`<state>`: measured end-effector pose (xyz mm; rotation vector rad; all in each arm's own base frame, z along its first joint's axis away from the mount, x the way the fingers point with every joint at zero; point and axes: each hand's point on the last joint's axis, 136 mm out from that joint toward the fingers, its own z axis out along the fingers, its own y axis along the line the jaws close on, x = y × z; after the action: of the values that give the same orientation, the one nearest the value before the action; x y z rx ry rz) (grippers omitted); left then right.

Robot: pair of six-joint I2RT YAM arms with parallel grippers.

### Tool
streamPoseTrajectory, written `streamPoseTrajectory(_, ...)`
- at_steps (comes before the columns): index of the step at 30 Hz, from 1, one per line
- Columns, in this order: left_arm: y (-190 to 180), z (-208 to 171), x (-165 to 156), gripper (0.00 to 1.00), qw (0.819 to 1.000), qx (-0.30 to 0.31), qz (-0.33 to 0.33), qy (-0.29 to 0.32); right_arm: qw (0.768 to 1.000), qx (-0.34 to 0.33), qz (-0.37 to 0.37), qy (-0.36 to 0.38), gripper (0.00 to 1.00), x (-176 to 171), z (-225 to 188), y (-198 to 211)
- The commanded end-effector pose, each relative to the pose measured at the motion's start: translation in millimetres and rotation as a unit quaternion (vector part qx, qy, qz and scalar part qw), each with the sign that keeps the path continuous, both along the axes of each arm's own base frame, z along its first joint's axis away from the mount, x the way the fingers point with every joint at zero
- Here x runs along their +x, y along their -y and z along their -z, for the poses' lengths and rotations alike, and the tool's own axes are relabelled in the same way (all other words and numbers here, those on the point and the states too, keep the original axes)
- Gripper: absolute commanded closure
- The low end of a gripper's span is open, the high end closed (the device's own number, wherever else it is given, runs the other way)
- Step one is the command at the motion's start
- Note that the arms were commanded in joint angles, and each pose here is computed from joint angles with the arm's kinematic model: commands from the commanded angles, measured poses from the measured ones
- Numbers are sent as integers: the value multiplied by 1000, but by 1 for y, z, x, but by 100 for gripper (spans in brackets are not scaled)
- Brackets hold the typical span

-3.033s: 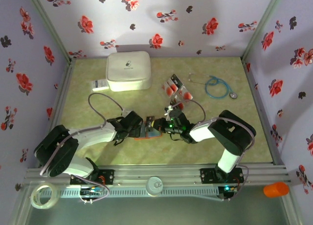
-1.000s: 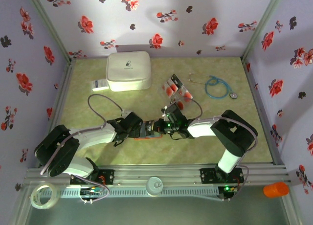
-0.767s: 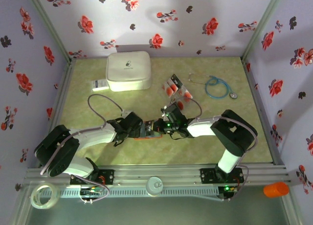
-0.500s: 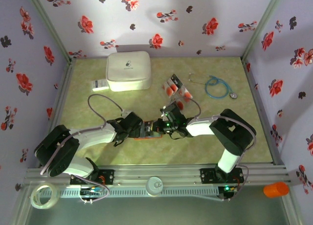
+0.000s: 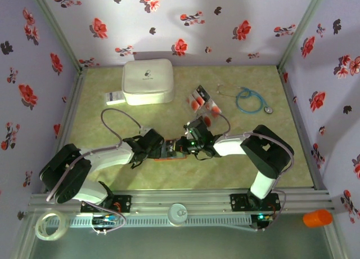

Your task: Put the credit cards into the card holder

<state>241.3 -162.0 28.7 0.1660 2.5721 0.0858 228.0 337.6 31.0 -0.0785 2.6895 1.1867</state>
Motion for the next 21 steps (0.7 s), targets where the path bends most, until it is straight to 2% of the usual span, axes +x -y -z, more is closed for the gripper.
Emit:
streamPoseTrajectory(1,-10,11,-7,4,1000,19,-6,-12,998,-61,-9,-33,100,-17,25,21)
streamPoseTrajectory(21,-9,11,-7,4,1000,19,-5,-12,996,-71,-15,-48,100,-18,32,20)
